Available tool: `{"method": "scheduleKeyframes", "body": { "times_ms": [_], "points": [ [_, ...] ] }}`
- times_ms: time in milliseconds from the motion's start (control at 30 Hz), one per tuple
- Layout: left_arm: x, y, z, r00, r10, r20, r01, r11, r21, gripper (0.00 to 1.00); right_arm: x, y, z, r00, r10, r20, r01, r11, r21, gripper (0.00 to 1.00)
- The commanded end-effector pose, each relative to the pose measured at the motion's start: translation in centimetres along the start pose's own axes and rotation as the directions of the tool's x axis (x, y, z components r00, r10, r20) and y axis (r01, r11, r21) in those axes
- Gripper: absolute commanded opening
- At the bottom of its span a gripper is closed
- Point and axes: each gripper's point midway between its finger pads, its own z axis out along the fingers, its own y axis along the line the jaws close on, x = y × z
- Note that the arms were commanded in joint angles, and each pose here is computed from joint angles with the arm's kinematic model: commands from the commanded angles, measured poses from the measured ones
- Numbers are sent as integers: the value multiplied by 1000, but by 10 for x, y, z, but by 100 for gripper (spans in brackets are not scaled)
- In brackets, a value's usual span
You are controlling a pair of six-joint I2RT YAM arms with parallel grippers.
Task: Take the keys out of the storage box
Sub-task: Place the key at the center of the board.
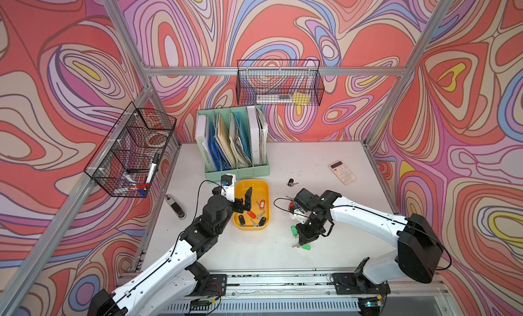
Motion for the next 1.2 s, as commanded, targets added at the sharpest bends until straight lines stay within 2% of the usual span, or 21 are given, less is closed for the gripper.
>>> {"method": "scheduleKeyframes", "body": {
  "times_ms": [0, 167, 367, 467, 633, 900, 1033, 1167],
  "points": [
    [-11, 2, -1, 999, -4, 35, 4, 1000, -11, 99, -5, -2, 8, 1000, -8, -2, 8, 1000, -14, 0],
    [-9, 2, 0, 1000, -7, 27, 7, 1000, -12, 99, -10, -9, 17, 1000, -6, -10, 6, 1000, 3, 0],
    [-6, 3, 1, 1000, -7, 4, 7, 1000, -24, 99, -17, -14, 21, 1000, -1, 1, 1, 1000, 11, 15],
    [-2, 11, 1, 999, -19, -26, 17, 998, -68, 99, -18, -15, 21, 1000, -1, -7, 1, 1000, 10, 21],
    [-2, 12, 0, 999, -26, -34, 23, 997, -74, 99, -26, -15, 11, 1000, -16, 21, 15, 999, 30, 25],
    [2, 7, 2, 993, -46, -109, 41, 998, -49, 99, -64, -15, -42, 967, -17, 254, 11, 1000, 26, 37],
    [9, 5, 5, 981, -72, -181, 63, 996, -56, 99, -95, -20, -75, 914, -12, 405, 2, 1000, 26, 42],
    [26, -2, 7, 952, -73, -298, 63, 997, -43, 99, -127, -17, -107, 844, -40, 536, 24, 999, 38, 46]
  ]
}}
